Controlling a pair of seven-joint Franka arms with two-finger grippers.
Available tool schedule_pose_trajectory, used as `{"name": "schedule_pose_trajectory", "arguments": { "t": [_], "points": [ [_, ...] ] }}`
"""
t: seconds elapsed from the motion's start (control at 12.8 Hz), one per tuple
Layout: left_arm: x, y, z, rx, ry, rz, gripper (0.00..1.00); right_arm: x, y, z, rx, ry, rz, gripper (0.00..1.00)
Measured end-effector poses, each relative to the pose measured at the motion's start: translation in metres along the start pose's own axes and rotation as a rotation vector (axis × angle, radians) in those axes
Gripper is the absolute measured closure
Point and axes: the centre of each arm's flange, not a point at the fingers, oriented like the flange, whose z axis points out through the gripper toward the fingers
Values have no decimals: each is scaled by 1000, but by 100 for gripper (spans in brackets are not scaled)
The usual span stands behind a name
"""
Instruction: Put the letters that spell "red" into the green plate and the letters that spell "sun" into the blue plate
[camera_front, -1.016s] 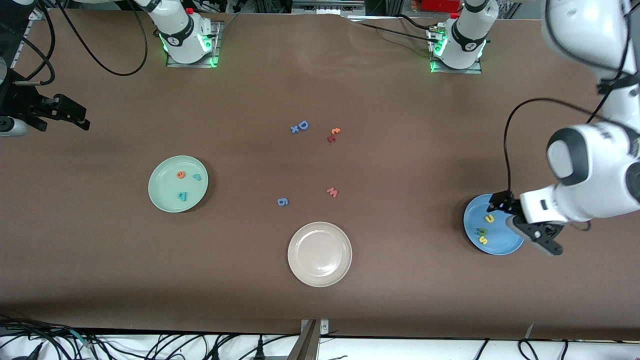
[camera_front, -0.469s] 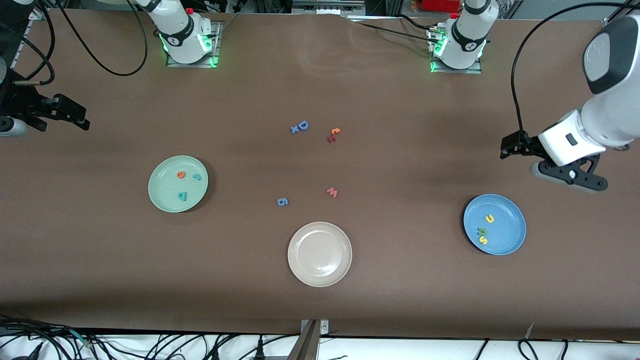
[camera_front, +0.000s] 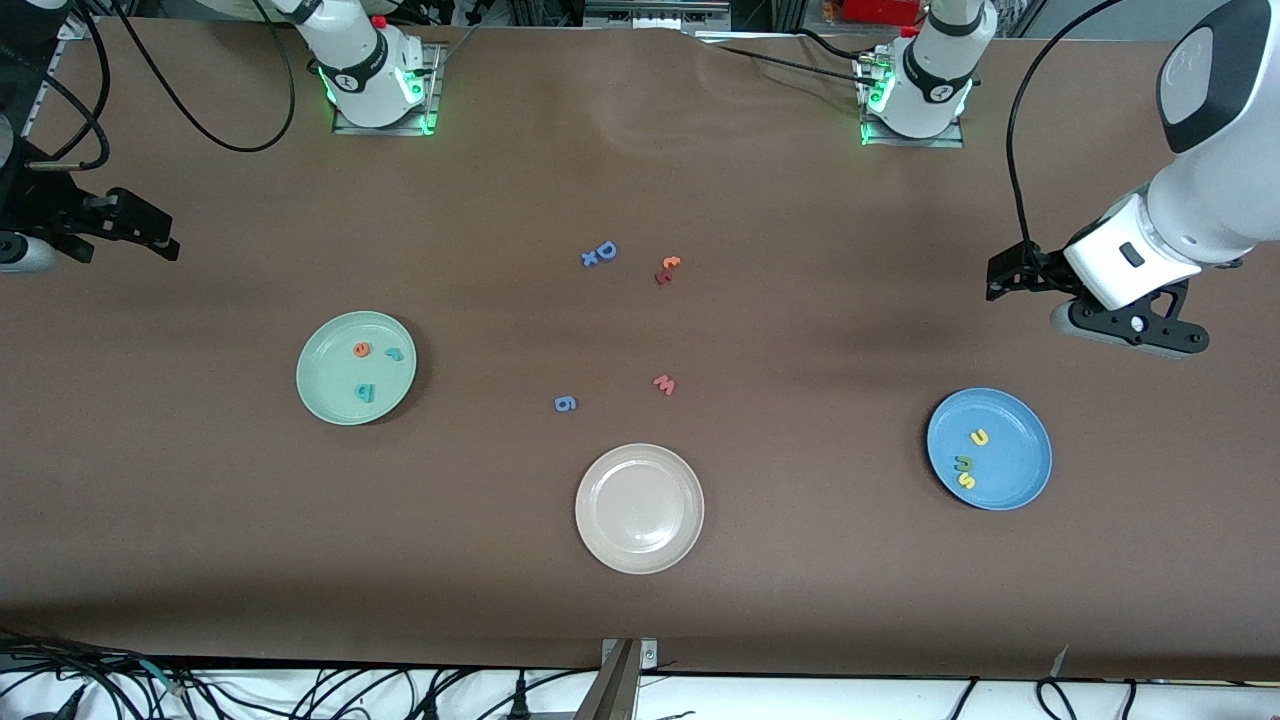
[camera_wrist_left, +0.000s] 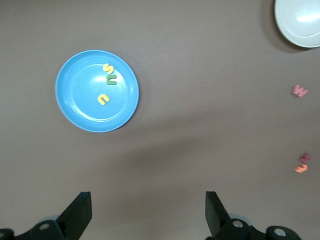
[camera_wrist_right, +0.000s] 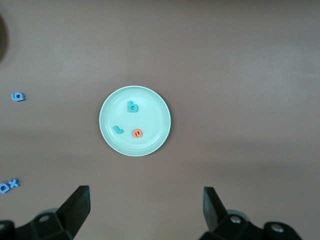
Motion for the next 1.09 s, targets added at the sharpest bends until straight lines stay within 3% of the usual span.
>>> {"name": "schedule_pose_trajectory", "arguments": {
  "t": [1.09],
  "points": [
    [4,1,3,2,-1,-31,0,0,0,0,0,0,0,0]
  ]
}}
